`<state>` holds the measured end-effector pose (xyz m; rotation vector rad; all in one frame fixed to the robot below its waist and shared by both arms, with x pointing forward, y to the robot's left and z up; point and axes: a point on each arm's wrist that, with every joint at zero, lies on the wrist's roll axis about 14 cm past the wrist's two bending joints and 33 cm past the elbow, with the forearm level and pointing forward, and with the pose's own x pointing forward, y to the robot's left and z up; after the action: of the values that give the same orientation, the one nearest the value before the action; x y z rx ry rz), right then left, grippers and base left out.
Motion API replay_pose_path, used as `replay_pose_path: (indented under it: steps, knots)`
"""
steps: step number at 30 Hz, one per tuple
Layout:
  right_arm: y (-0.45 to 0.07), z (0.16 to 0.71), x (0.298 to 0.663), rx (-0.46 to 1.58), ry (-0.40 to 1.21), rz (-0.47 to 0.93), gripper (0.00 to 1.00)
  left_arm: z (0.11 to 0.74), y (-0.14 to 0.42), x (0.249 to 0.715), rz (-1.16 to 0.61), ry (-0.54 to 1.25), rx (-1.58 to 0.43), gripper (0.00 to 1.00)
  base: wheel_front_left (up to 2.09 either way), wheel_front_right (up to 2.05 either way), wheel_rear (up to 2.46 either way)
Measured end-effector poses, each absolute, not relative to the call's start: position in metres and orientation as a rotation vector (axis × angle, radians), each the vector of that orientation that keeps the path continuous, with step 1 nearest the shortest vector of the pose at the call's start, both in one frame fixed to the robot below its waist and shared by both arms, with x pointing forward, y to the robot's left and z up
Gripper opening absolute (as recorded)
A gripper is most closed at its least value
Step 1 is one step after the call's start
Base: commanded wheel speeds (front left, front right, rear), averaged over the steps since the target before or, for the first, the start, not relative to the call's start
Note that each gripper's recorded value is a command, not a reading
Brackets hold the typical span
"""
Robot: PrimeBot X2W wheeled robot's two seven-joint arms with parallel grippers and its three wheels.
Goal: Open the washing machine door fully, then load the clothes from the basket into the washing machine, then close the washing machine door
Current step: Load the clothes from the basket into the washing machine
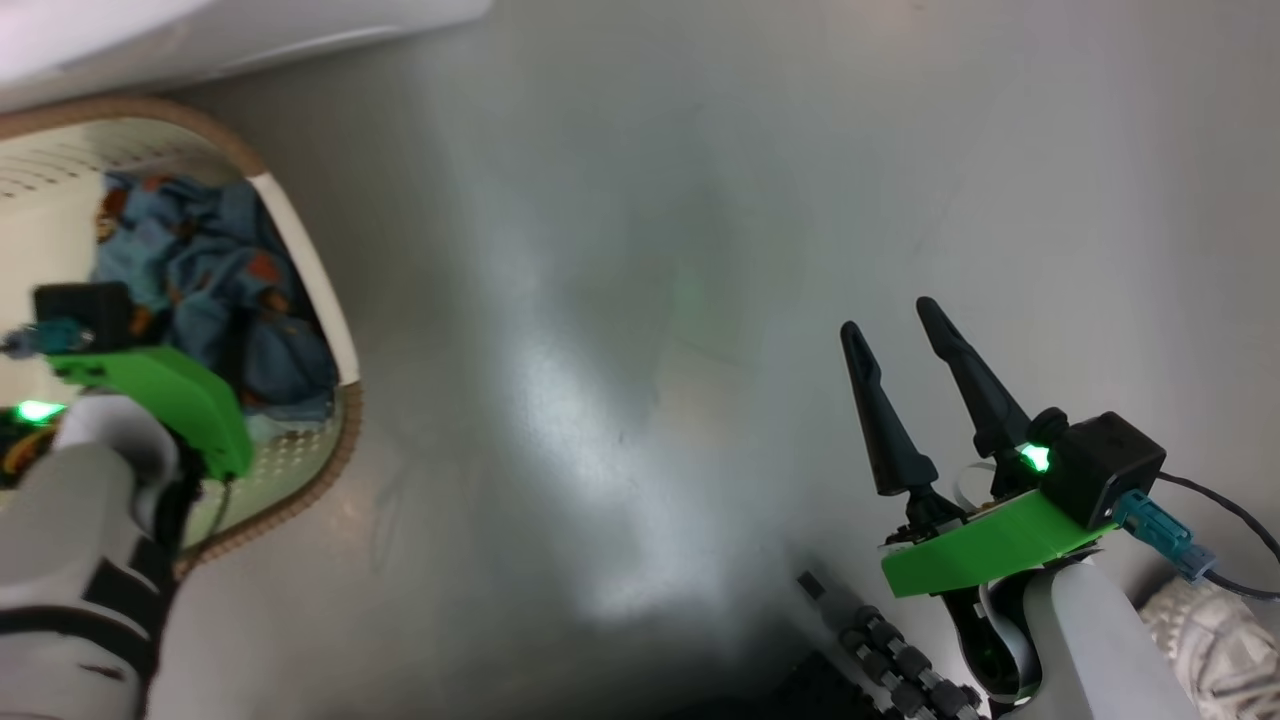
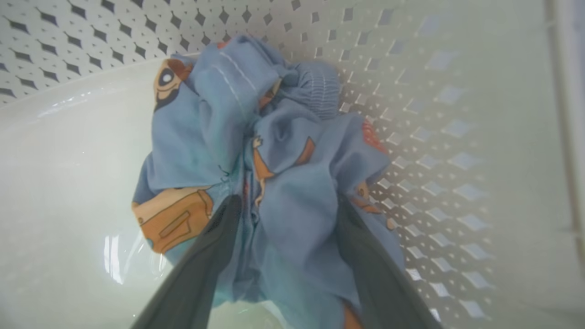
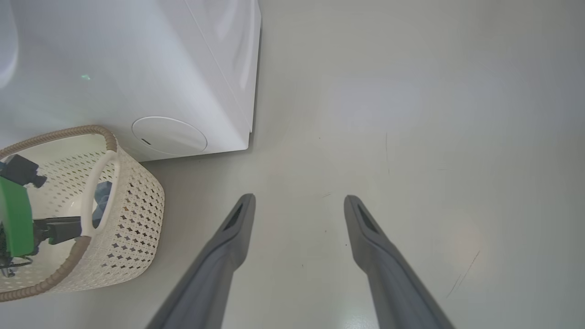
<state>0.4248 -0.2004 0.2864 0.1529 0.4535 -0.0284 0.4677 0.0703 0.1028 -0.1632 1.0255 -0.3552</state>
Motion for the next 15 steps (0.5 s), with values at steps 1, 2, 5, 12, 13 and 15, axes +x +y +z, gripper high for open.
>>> replay_pose_path:
  steps: [1,2,5,12,13,15]
  knots:
    - [-0.201,0.285,0.424,0.151,0.459,-0.03,1.0,0.098,0.072,0.468,-0.353,1.041,-0.154,1.0,0.0,0.0,0.0]
    - [-0.202,0.283,0.423,0.15,0.464,-0.032,1.0,0.094,0.075,0.469,-0.349,1.05,-0.143,1.0,0.0,0.0,0.0]
    - [-0.203,0.279,0.42,0.146,0.479,-0.037,1.0,0.084,0.078,0.475,-0.338,1.059,-0.098,1.0,0.0,0.0,0.0]
    - [-0.205,0.272,0.418,0.143,0.494,-0.042,1.0,0.069,0.077,0.483,-0.342,1.066,-0.009,1.0,0.0,0.0,0.0]
    - [-0.204,0.272,0.418,0.144,0.494,-0.042,1.0,0.068,0.078,0.483,-0.343,1.066,0.005,1.0,0.0,0.0,0.0]
    - [-0.203,0.272,0.418,0.146,0.492,-0.04,1.0,0.068,0.08,0.485,-0.342,1.063,0.026,1.0,0.0,0.0,0.0]
